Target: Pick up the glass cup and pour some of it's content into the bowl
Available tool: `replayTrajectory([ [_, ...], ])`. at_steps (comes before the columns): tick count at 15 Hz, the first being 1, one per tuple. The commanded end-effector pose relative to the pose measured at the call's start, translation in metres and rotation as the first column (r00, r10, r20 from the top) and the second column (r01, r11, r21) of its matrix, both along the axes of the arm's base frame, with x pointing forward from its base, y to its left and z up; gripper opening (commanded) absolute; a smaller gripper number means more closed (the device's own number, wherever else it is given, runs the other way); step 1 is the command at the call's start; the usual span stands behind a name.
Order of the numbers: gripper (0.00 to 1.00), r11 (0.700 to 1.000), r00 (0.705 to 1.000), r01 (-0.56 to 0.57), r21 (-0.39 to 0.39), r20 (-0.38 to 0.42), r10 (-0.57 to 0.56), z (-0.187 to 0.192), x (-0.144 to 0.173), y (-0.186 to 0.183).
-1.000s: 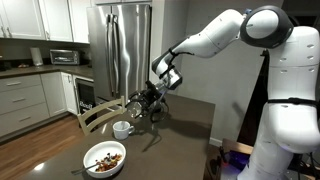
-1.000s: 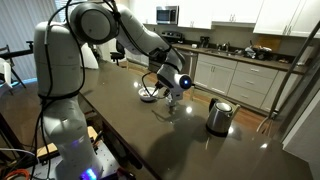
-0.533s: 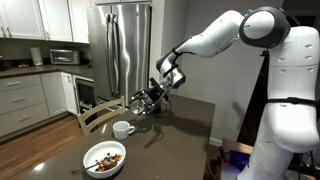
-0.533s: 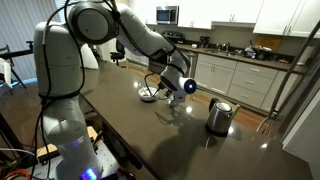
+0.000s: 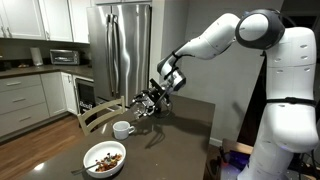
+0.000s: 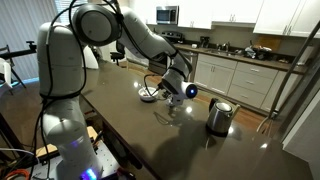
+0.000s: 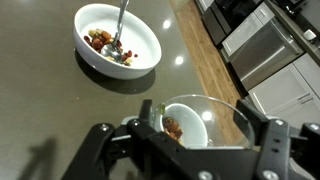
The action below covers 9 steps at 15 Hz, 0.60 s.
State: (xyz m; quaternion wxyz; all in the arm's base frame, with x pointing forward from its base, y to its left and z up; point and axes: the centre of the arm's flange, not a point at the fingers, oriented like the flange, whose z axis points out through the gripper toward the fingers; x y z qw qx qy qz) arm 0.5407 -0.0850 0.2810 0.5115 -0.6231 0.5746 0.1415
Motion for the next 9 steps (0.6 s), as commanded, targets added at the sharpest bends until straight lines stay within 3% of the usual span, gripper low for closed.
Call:
replayTrajectory([
  [1, 0.59, 0.993, 0.996, 0.036, 0.113, -0.083, -0.027, -0.002, -0.001, -0.021],
  [9, 0.59, 0.965, 0.974, 0.141, 0.22, -0.207, -0.096, -0.013, -0.019, -0.052],
])
